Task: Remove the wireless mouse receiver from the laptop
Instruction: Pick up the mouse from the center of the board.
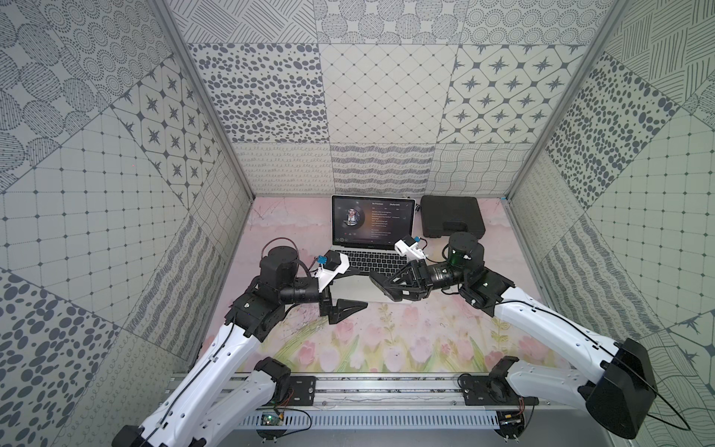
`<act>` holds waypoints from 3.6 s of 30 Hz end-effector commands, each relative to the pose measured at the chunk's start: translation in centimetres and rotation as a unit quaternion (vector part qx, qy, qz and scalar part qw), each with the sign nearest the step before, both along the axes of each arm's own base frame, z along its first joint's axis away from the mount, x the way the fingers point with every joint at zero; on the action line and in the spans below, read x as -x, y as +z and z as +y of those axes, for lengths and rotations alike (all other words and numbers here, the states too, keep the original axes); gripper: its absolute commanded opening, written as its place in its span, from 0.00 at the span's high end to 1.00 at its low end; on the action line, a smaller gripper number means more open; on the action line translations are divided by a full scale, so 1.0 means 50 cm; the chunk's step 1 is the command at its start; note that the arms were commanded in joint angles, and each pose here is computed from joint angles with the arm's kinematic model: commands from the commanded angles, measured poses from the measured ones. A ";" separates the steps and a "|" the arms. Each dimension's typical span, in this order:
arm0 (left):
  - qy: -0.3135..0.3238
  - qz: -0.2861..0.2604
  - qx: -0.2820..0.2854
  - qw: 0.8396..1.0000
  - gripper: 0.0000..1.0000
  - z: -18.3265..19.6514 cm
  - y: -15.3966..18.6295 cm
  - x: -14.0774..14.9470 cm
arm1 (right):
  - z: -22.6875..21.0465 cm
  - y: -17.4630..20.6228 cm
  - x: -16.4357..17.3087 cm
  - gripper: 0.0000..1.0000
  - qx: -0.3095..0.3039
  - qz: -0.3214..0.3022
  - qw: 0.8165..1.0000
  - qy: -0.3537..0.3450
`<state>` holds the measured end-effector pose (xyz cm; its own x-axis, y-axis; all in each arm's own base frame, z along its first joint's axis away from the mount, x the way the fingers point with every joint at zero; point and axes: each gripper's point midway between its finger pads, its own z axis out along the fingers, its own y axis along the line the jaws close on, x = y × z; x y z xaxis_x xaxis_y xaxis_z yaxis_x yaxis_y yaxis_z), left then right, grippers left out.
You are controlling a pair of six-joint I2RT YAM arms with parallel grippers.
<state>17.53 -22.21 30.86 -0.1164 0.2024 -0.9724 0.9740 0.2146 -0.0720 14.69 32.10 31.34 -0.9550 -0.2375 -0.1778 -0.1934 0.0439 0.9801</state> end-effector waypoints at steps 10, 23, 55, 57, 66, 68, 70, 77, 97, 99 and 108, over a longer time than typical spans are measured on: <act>-0.196 -0.043 0.067 0.977 0.25 -0.015 0.063 0.086 | 0.019 0.039 0.054 0.48 -0.022 -0.019 0.998 0.056; -0.208 -0.044 0.059 0.975 0.52 -0.030 0.038 0.091 | 0.041 0.043 0.056 0.48 -0.032 -0.016 0.997 0.062; 0.047 0.429 0.016 0.902 1.00 -0.068 -0.055 -0.140 | -0.149 -0.087 -0.120 0.05 0.260 -0.276 0.899 -0.217; 0.045 0.436 0.019 0.899 1.00 -0.068 -0.057 -0.139 | -0.140 -0.097 -0.121 0.08 0.266 -0.277 0.898 -0.214; 0.027 0.463 0.015 0.886 1.00 -0.071 -0.067 -0.123 | -0.082 -0.084 -0.138 0.20 0.229 -0.276 0.911 -0.203; 0.020 0.468 0.017 0.883 1.00 -0.072 -0.068 -0.120 | -0.068 -0.087 -0.140 0.23 0.224 -0.274 0.915 -0.195; 0.020 0.468 0.017 0.884 1.00 -0.072 -0.071 -0.121 | -0.055 -0.090 -0.141 0.29 0.220 -0.269 0.919 -0.187; 0.013 0.470 0.015 0.883 1.00 -0.074 -0.071 -0.119 | -0.051 -0.091 -0.145 0.48 0.217 -0.267 0.919 -0.192; -0.027 0.484 0.045 0.874 1.00 -0.084 -0.039 -0.118 | -0.064 -0.050 -0.143 0.18 0.164 -0.250 0.931 -0.211; -0.026 0.485 0.044 0.873 1.00 -0.083 -0.041 -0.118 | -0.074 -0.037 -0.144 0.18 0.149 -0.243 0.933 -0.219; -0.036 0.495 0.049 0.867 1.00 -0.088 -0.039 -0.123 | -0.105 -0.022 -0.137 0.27 0.104 -0.215 0.943 -0.231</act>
<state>24.04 -26.36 27.38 -0.9114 0.1466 -0.3845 0.4071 0.1848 -0.8945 21.97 26.41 28.80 -0.8236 0.0997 -0.5583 -0.4540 0.4740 0.7545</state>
